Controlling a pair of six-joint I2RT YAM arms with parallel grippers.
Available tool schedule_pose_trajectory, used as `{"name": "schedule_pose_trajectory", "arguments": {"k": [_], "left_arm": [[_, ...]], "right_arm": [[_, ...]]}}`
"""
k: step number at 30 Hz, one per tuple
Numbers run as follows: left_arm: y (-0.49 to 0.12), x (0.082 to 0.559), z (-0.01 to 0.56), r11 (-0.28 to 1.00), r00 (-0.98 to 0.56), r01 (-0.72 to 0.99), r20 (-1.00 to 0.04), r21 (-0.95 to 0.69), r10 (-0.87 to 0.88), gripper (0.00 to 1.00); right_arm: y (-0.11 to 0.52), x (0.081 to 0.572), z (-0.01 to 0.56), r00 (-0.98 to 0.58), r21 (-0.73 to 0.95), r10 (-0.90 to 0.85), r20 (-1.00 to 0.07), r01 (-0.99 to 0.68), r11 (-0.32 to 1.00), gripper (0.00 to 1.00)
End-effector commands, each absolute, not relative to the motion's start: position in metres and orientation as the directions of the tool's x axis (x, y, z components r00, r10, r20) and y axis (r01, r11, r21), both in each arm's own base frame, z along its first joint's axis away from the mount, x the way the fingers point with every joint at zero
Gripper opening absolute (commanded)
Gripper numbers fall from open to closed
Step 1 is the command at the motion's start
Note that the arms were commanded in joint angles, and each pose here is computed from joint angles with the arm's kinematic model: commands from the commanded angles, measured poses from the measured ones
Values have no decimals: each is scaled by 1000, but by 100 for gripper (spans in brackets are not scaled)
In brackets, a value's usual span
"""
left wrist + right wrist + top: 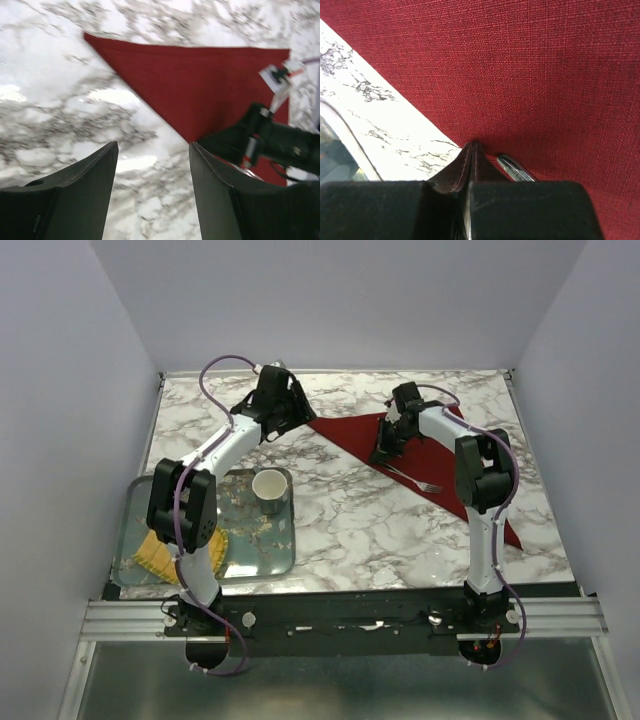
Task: Fold the napkin, place the utensils inside, and roll it up
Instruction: Fold the napkin
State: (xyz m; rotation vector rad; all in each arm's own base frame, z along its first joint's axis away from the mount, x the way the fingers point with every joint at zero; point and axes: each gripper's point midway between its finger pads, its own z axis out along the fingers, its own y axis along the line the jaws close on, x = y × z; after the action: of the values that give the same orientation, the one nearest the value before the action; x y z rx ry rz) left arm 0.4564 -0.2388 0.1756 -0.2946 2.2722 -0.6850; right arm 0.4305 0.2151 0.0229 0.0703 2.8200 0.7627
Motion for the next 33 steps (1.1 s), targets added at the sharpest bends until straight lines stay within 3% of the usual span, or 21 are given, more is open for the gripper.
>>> {"name": "schedule_pose_trajectory", "arguments": {"k": [1,6,10,18,33], "left_arm": [[-212,500,157,870,-660,-45,-639,-491,-394,60],[-216,535,131,827,-662,-45,-603,-560,-444,48],[-217,548,115,802,-660,-65,-577,-594,-481,48],[-225,562,83,740,-682,-95,-498,-666,-536,50],[-214,564,57,688,-676,-158,-431,-708,-598,51]], "right_arm": [[228,435,46,-960,559,73,-270,-95,824,8],[234,447,66,-946,559,71,-317,-126,819,9],[237,468,80,-927,555,96,-363,-132,821,11],[255,495,90,-923,623,182,-339,-75,779,11],[243,479,112,-899,600,177,-400,-111,792,11]]}}
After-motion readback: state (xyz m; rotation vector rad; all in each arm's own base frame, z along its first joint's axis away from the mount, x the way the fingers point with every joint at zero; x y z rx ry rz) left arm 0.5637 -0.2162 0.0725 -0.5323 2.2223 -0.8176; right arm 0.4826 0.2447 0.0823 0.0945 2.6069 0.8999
